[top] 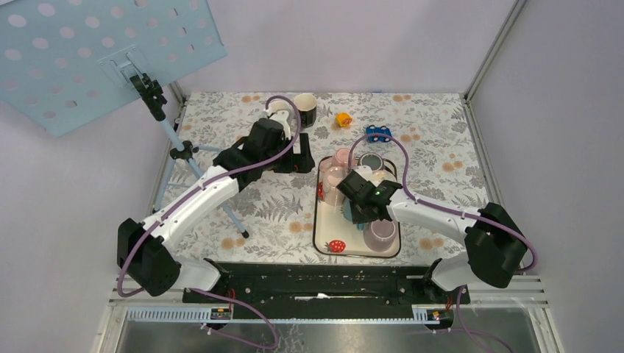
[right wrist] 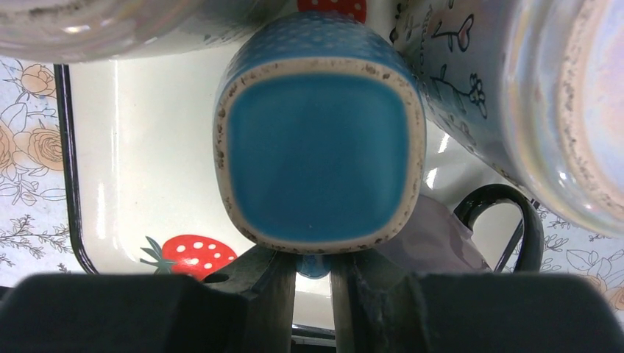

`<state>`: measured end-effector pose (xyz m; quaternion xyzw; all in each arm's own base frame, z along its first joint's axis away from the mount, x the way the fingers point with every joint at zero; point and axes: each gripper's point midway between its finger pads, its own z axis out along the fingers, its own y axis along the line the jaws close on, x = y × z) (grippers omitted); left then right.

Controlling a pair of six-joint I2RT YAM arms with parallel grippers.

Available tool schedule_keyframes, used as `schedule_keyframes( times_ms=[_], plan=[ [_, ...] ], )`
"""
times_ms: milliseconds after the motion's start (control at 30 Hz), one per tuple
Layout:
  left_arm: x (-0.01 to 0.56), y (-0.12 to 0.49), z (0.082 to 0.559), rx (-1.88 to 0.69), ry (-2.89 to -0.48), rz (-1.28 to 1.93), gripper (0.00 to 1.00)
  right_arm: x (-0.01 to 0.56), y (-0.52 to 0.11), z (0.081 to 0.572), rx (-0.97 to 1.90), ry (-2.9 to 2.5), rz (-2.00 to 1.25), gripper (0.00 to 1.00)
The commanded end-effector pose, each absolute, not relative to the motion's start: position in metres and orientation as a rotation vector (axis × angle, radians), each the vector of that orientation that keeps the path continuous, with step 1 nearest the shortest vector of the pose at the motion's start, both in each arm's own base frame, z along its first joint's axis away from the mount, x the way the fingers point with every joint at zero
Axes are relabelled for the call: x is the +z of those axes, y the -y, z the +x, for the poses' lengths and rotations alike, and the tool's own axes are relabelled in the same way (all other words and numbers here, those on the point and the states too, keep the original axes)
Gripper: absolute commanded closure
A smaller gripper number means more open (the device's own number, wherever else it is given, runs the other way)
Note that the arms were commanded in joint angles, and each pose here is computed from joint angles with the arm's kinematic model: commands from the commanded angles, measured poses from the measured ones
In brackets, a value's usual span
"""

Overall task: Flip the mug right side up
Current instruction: Place the cup at the center of the board, then turn over the cup on the tray.

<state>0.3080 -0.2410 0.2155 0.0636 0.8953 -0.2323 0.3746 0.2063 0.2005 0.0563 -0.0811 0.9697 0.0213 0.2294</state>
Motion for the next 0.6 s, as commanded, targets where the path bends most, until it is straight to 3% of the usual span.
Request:
schedule_keyframes(
  times_ms=[0,567],
  plan=[
    [0.23,0.244,0.301,-0.701,-2.238,0.122,0.01,0.089,-0.213,0.219,0.125,-2.575,-0.16,1.0],
    [0.205,0.253,0.27,-0.895,-2.287,0.045,0.01,0.128,-0.224,0.214,0.293,-2.526,-0.092,1.0]
  ],
)
